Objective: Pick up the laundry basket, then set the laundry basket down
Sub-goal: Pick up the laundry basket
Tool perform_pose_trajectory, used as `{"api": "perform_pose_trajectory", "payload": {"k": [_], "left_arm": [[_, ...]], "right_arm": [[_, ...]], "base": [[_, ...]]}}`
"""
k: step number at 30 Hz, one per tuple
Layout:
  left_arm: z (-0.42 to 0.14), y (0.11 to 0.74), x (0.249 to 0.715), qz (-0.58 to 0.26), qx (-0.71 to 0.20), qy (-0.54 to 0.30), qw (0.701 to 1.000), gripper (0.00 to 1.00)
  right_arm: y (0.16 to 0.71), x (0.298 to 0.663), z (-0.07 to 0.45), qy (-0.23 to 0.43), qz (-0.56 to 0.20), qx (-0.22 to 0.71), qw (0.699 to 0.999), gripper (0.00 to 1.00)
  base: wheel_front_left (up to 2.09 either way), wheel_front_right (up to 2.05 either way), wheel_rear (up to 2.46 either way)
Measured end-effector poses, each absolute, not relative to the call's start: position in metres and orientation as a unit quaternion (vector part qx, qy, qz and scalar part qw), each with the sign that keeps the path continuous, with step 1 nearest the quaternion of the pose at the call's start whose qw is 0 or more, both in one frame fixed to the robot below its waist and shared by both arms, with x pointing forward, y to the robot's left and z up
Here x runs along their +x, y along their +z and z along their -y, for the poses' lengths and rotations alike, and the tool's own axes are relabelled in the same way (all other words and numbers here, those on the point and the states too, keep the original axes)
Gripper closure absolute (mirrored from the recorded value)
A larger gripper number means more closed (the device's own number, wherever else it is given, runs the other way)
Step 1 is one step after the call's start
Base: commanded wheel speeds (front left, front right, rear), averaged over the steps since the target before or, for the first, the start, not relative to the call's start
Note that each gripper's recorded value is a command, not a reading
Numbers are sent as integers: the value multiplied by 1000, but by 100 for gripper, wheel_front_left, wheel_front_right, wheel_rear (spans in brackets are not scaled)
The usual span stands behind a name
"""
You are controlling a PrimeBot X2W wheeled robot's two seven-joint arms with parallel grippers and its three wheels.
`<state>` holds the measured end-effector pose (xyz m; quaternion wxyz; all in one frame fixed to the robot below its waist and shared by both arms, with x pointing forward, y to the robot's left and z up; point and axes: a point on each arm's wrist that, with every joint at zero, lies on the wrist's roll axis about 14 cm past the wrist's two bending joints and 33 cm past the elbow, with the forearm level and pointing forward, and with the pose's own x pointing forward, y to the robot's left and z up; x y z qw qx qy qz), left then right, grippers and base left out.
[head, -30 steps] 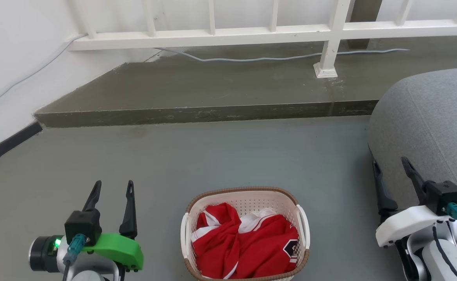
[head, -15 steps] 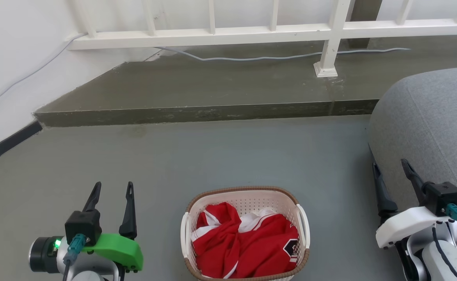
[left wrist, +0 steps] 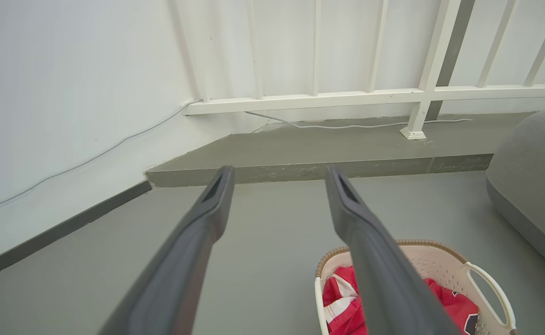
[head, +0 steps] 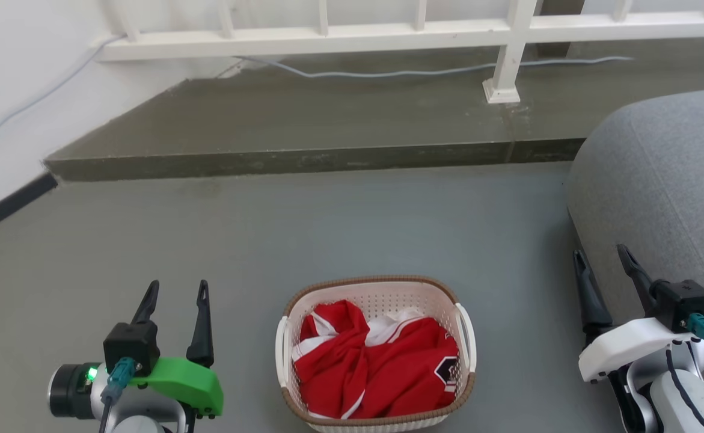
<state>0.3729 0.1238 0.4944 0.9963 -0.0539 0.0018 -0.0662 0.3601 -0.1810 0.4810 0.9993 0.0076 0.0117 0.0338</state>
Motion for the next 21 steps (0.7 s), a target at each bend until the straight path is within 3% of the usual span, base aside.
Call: {"api": "perform_pose_trajectory", "payload": {"k": [21], "left_arm": [[-95, 445, 422, -73, -75, -91, 990, 0]], "right_arm": [[425, 403, 185, 32, -89, 18, 995, 0]], "base": [[0, 0, 0]]}}
